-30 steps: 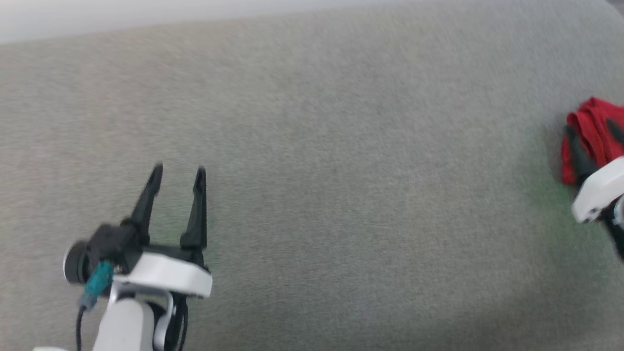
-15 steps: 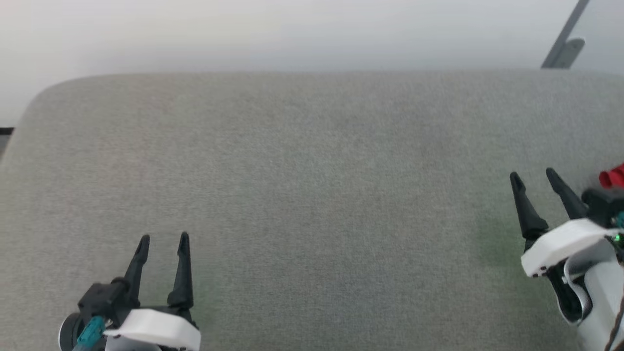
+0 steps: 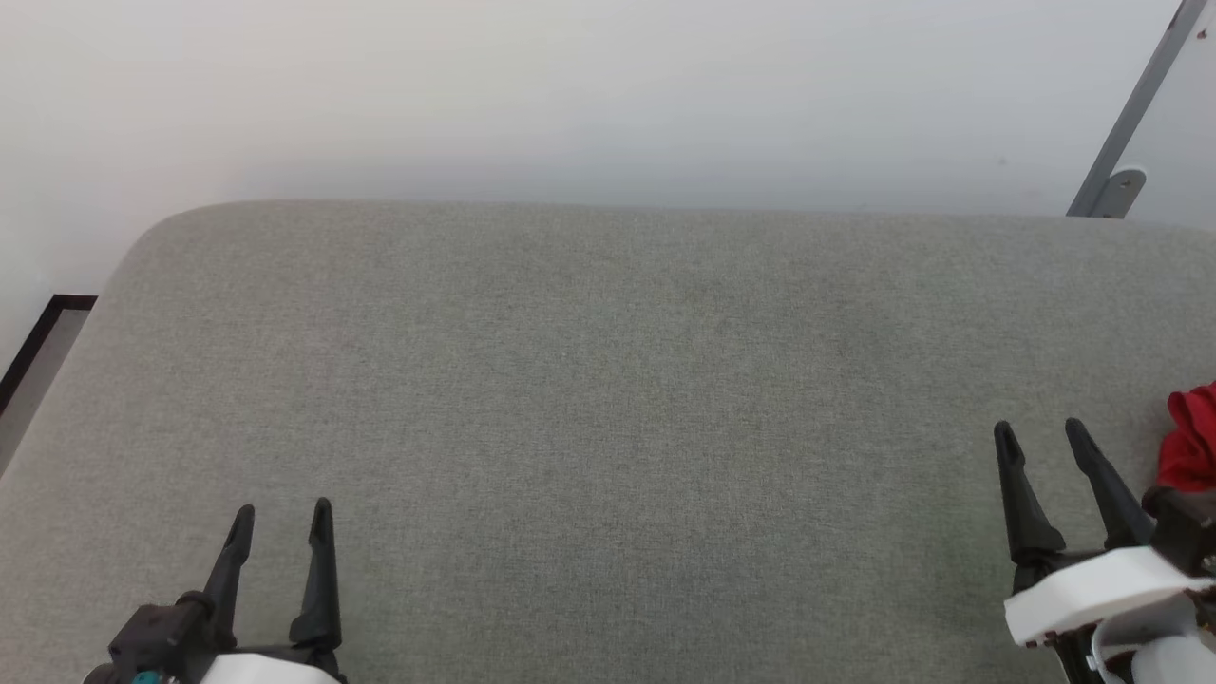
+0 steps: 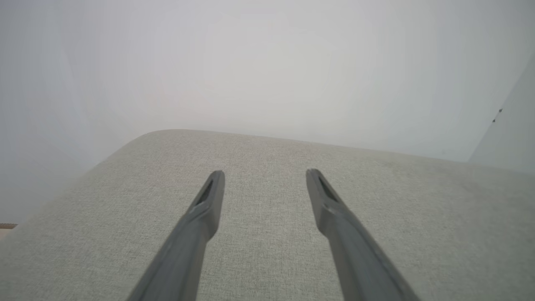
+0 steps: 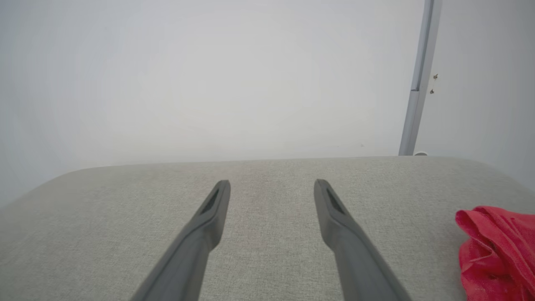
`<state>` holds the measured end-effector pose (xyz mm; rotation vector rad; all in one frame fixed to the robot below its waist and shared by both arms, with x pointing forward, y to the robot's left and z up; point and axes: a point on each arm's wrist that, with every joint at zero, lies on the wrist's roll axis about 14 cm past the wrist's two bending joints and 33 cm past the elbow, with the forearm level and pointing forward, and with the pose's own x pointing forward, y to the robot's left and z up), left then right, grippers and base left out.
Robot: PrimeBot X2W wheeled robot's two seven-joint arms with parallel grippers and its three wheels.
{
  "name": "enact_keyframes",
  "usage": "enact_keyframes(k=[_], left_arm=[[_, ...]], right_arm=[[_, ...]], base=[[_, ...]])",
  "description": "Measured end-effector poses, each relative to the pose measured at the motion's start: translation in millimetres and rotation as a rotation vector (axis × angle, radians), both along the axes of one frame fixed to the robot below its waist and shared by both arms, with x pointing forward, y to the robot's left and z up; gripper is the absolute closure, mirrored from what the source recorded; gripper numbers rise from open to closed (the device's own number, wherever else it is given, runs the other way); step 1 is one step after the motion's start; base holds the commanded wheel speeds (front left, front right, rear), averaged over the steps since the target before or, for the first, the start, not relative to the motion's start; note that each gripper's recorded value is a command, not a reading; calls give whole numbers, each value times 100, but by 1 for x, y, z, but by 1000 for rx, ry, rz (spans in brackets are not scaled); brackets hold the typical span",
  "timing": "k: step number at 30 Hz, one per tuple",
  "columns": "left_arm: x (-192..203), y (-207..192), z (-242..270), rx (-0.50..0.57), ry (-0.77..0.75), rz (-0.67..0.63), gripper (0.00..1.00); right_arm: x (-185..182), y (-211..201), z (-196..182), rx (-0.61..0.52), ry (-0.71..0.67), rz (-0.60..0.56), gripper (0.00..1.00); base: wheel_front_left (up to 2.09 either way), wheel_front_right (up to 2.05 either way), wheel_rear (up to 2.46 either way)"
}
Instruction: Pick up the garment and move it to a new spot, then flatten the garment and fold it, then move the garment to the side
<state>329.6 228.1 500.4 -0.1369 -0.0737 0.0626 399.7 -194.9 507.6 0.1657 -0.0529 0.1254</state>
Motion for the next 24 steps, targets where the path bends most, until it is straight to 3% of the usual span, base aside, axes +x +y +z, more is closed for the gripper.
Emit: enact_keyframes(k=[24], left_arm=[[-21,9,0,0,2,24,0]], right_arm=[[-27,-12,17,8,-40,-57,0]], base=[[0,0,0]])
